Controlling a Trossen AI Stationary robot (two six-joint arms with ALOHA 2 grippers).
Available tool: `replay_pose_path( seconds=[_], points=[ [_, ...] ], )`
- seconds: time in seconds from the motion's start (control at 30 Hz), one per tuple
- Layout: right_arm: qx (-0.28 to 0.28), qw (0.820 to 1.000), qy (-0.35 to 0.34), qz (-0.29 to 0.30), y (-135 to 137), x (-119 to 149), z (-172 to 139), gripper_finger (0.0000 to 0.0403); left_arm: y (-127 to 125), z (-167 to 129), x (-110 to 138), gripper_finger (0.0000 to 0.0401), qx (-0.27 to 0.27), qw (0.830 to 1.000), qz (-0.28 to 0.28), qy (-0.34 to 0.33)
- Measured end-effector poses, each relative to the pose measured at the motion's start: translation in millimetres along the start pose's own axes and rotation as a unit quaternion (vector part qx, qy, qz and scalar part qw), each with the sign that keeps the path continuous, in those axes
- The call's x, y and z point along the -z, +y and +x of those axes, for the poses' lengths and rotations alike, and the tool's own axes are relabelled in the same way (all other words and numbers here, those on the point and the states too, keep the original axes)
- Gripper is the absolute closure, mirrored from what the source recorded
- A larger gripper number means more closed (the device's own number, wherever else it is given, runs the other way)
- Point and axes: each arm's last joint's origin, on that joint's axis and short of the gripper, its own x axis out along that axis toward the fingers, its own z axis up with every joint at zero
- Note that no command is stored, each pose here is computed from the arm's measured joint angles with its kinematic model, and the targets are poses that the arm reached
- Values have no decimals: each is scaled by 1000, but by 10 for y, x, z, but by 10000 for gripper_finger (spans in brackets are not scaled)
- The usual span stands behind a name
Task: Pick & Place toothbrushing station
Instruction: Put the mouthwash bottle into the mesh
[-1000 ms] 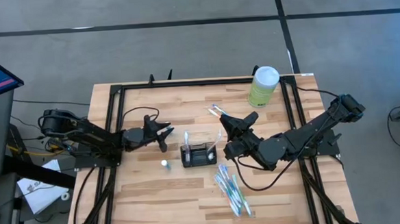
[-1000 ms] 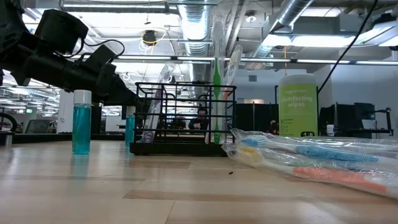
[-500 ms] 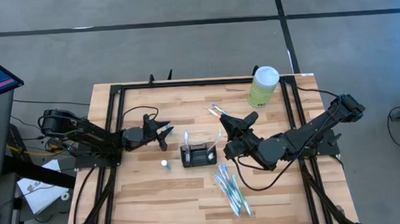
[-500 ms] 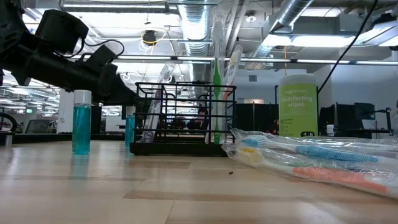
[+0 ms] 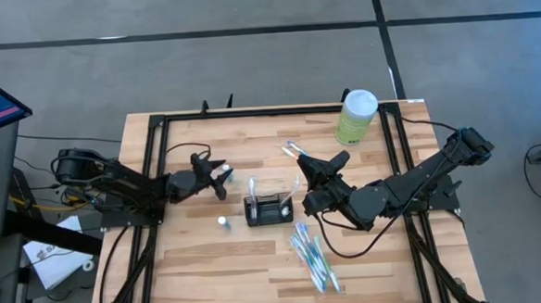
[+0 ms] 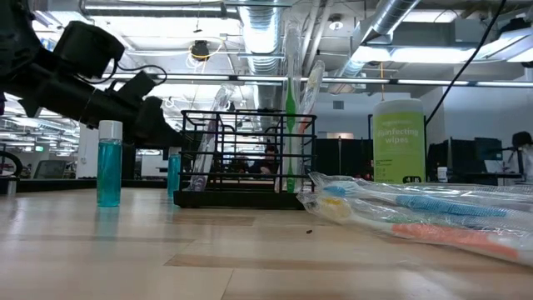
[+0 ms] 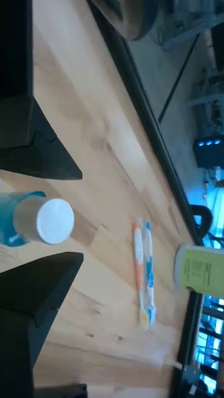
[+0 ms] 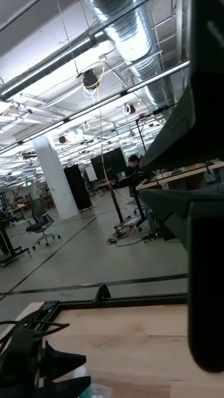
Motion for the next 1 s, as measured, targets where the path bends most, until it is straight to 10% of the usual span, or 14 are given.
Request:
replay_pose_path(
  seconds=[1.0],
  points=[
    [3, 1000, 6, 2, -7, 16, 52, 349, -25, 45, 59, 288, 21, 1000, -11, 7]
  ],
)
